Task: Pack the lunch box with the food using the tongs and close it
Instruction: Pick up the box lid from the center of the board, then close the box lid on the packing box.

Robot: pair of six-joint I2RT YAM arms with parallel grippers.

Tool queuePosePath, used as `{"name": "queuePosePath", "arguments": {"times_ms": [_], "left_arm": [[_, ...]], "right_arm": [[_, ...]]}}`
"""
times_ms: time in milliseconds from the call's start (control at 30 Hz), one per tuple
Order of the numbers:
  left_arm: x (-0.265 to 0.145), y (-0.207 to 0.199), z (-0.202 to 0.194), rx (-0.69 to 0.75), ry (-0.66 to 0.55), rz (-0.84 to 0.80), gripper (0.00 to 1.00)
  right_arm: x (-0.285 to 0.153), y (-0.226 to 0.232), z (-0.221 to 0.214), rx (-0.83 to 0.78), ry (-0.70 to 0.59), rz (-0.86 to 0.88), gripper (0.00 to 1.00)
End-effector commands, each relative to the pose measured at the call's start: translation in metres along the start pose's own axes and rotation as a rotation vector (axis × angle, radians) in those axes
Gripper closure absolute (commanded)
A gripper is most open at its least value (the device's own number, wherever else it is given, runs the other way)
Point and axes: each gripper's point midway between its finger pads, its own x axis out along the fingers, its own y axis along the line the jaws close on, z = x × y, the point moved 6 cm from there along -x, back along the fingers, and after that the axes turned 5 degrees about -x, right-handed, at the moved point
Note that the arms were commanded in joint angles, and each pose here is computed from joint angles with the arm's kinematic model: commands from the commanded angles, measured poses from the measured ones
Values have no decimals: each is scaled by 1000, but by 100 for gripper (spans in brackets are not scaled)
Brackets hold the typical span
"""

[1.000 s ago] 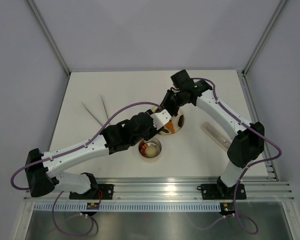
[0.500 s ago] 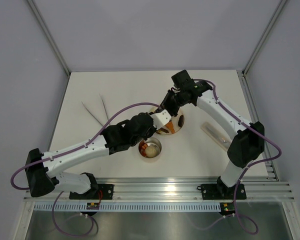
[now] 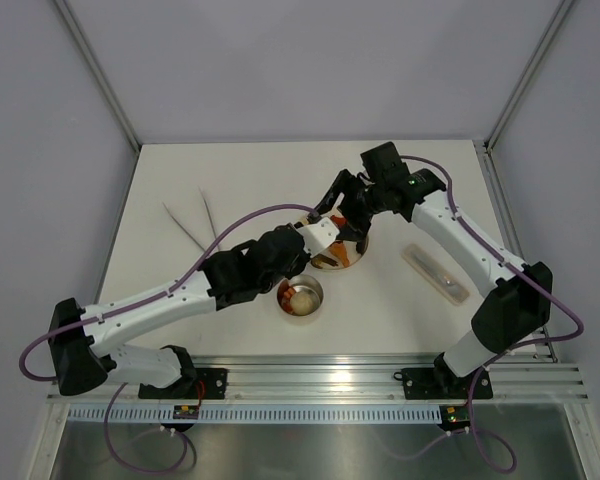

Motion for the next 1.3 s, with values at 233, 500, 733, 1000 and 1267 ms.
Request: {"name": "queuePosePath", "arguments": {"times_ms": [233,500,733,1000,1267], "left_arm": [[-14,23,15,-223,-40,-33,100],[-33,41,21,-456,-87,-312,100],[-45,41,27,-522,-97,-476,100],[-45,47,23,-656,-82,-584,100],[-33,43,3,-869,2,-815,100]], "right_arm": [[-42,-31,24,-22,-202,-57,19],[-81,-77,35,1,-397,-202,16],[-86,-87,35,-35,-437,-253,16],[-90,-97,34,-61,-471,-304,16],[-91,-110,31,-83,-488,-357,16]]}}
